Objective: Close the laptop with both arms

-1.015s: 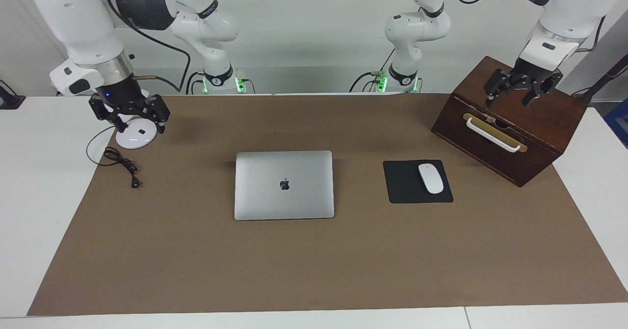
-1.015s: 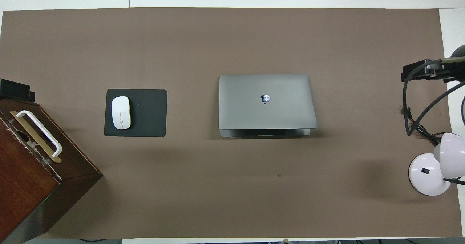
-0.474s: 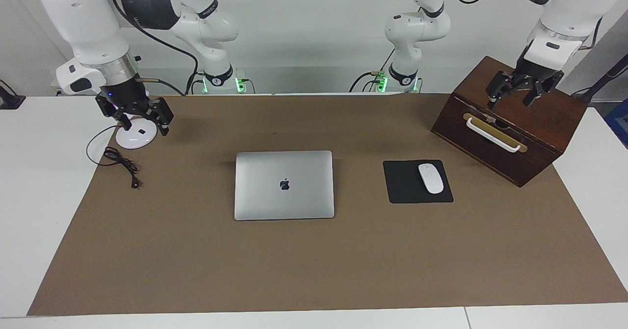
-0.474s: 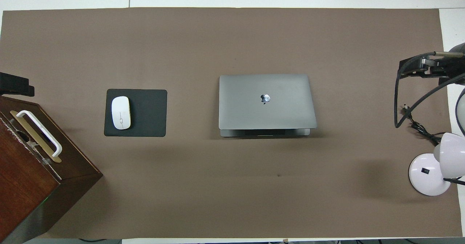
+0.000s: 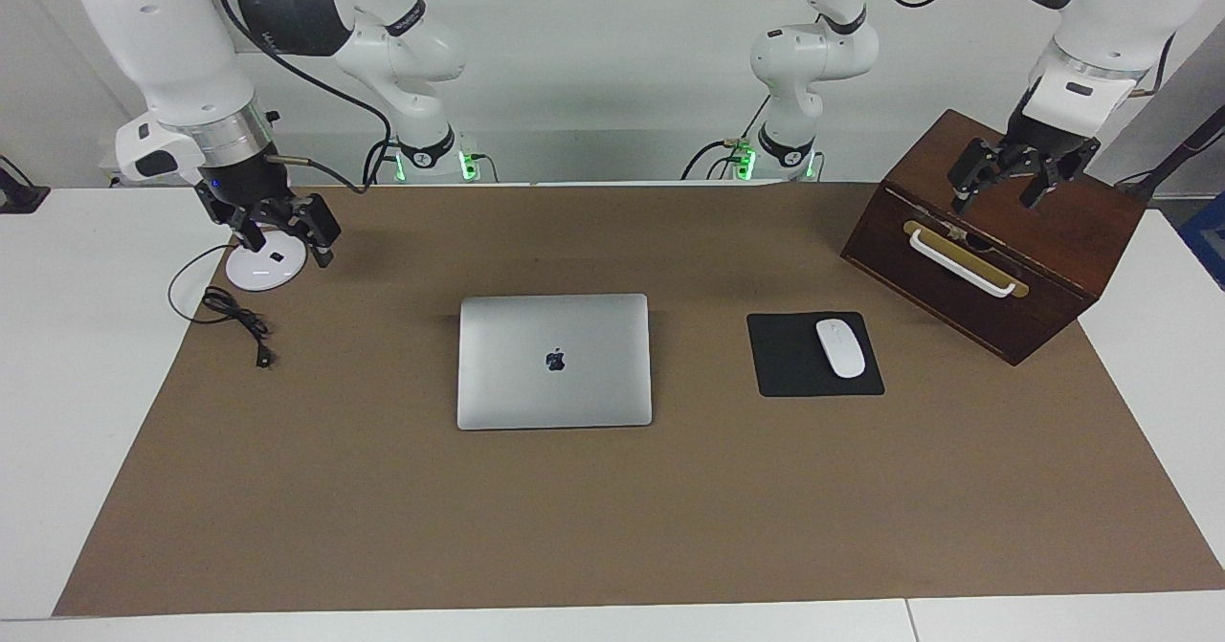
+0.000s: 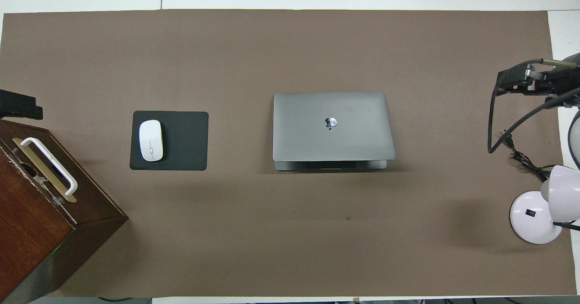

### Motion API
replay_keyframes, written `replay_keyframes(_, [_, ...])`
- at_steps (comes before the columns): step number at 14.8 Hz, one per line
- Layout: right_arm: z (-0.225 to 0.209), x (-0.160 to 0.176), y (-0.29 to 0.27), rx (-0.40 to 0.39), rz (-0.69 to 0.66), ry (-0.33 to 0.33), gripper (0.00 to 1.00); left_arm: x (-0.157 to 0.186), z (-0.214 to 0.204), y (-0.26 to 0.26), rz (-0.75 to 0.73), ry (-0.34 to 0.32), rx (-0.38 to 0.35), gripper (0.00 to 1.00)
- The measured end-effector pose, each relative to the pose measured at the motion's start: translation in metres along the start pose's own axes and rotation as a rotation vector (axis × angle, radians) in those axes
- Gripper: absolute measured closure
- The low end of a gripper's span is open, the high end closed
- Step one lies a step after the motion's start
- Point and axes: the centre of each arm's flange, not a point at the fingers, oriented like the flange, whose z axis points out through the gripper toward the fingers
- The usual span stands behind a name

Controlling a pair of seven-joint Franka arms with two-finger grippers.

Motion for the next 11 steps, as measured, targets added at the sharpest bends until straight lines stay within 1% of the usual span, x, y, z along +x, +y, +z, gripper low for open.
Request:
replay_keyframes(7, [0.001, -0.0003, -0.0003, 0.0, 0.008, -0.002, 0.0, 0.0041, 0.0015, 0.0001, -0.002, 0.018, 0.0, 0.0])
replay_keyframes(11, [0.0017, -0.0003, 0.0001, -0.001, -0.016, -0.004, 0.0, 0.0057, 0.0041, 0.0009, -0.001, 0.026, -0.001, 0.0])
